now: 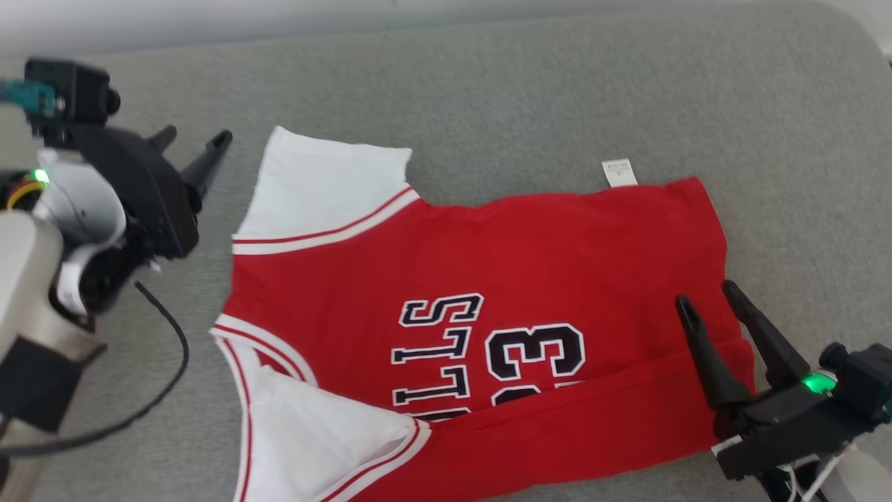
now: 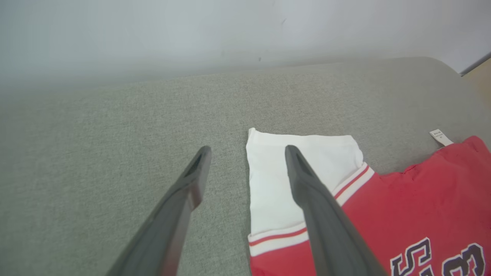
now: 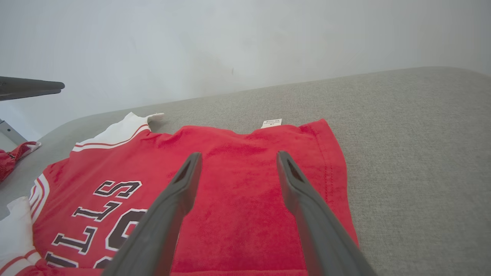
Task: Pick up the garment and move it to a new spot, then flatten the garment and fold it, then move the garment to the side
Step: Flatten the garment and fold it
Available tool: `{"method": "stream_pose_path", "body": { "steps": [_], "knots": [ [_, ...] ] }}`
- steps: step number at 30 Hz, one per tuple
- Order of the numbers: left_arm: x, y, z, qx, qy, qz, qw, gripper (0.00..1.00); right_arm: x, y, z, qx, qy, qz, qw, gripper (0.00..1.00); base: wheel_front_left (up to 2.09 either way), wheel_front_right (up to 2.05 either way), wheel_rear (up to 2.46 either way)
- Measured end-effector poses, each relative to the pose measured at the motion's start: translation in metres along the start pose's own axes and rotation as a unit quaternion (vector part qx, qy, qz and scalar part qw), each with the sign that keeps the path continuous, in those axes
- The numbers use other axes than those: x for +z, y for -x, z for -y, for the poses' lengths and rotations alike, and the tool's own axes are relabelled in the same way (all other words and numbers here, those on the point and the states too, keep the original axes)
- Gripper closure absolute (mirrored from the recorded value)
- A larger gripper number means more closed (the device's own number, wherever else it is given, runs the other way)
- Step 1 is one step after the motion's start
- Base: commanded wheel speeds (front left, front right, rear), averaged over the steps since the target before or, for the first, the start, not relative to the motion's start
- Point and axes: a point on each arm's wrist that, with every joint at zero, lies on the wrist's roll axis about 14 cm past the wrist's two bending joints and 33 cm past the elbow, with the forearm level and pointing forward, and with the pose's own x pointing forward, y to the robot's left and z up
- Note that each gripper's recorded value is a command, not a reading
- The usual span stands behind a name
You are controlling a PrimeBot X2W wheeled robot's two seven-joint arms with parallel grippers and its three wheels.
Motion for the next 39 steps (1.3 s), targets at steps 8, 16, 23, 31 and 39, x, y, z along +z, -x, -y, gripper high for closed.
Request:
{"method": "stream_pose_path", "body": {
  "steps": [8,16,23,31,39],
  "knots": [
    [-0.031,-0.058,-0.011,-0.001,-0.027,-0.110,0.994,0.00,-0.014,-0.006,0.009,-0.021,-0.004,-0.015,1.000,0.00,0.00,0.00,0.00],
    [-0.059,-0.090,-0.013,-0.008,-0.046,-0.153,0.987,0.00,-0.023,0.000,0.021,-0.050,-0.011,-0.026,0.998,0.00,0.00,0.00,0.00],
    [-0.071,-0.112,-0.011,-0.014,-0.053,-0.173,0.983,0.00,-0.032,0.009,0.030,-0.073,-0.014,-0.039,0.996,0.00,0.00,0.00,0.00],
    [-0.076,-0.109,-0.008,-0.018,-0.047,-0.205,0.977,1.00,-0.027,0.014,0.039,-0.082,-0.002,-0.038,0.996,0.00,0.00,0.00,0.00],
    [-0.072,-0.099,0.000,-0.034,-0.064,-0.226,0.972,1.00,-0.020,-0.001,0.041,-0.061,0.015,-0.041,0.997,0.00,0.00,0.00,0.00]
  ]
}}
